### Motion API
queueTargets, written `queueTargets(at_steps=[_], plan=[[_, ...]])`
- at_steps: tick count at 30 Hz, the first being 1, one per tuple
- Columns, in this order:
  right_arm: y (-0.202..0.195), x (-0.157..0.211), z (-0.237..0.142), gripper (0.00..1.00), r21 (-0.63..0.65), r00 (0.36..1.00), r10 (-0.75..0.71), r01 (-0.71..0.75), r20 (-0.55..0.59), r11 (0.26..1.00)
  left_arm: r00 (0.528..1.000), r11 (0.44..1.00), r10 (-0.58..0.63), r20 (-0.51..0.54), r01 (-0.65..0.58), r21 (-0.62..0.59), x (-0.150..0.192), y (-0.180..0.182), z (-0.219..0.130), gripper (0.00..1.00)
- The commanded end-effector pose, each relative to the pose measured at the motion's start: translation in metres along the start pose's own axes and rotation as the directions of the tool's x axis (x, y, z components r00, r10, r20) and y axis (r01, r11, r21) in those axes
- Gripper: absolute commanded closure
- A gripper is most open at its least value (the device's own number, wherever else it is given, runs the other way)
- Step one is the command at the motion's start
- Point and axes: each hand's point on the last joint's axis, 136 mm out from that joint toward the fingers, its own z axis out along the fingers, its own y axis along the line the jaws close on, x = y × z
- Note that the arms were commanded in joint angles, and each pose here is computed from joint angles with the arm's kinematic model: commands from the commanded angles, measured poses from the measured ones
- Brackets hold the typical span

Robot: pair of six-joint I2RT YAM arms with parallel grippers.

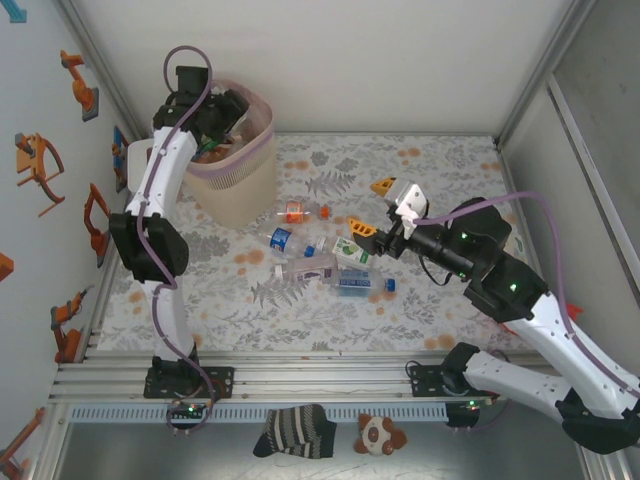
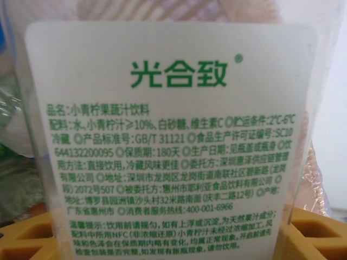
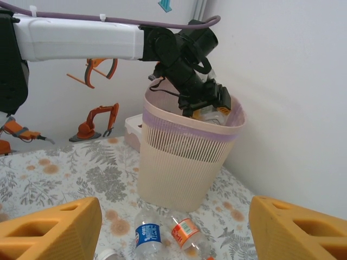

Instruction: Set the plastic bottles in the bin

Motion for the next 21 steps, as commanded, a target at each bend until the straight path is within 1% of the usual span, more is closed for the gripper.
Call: queueTargets(at_steps=[1, 4, 9, 12, 17, 21], plan=[[-0.006, -0.012, -0.008, 0.29, 0.034, 1.0, -0.004, 0.003, 0.029, 0.999, 0.998, 0.998, -0.064, 0.016, 0.065, -0.01, -0.005, -0.001, -0.002, 0.44], [-0.006, -0.012, -0.009, 0.29, 0.034, 1.0, -0.004, 0.003, 0.029, 0.999, 0.997, 0.997, -0.076, 0.032, 0.077, -0.022, -0.008, 0.0, -0.004, 0.39], [-0.007, -0.014, -0.01, 0.29, 0.037, 0.999, -0.006, 0.005, 0.035, 0.999, 0.995, 0.997, -0.077, 0.066, 0.078, -0.01, -0.016, -0.006, -0.017, 0.26], [-0.007, -0.015, -0.01, 0.29, 0.038, 0.999, -0.008, 0.006, 0.037, 0.999, 0.993, 0.997, -0.074, 0.09, 0.074, 0.001, -0.022, -0.01, -0.029, 0.21], [-0.006, -0.015, -0.011, 0.29, 0.036, 0.999, -0.006, 0.004, 0.039, 0.999, 0.992, 0.998, -0.065, 0.103, 0.063, 0.027, -0.027, -0.017, -0.041, 0.17], [-0.007, -0.017, -0.012, 0.29, 0.039, 0.999, -0.006, 0.005, 0.043, 0.999, 0.991, 0.998, -0.057, 0.122, 0.053, 0.034, -0.03, -0.02, -0.05, 0.18]])
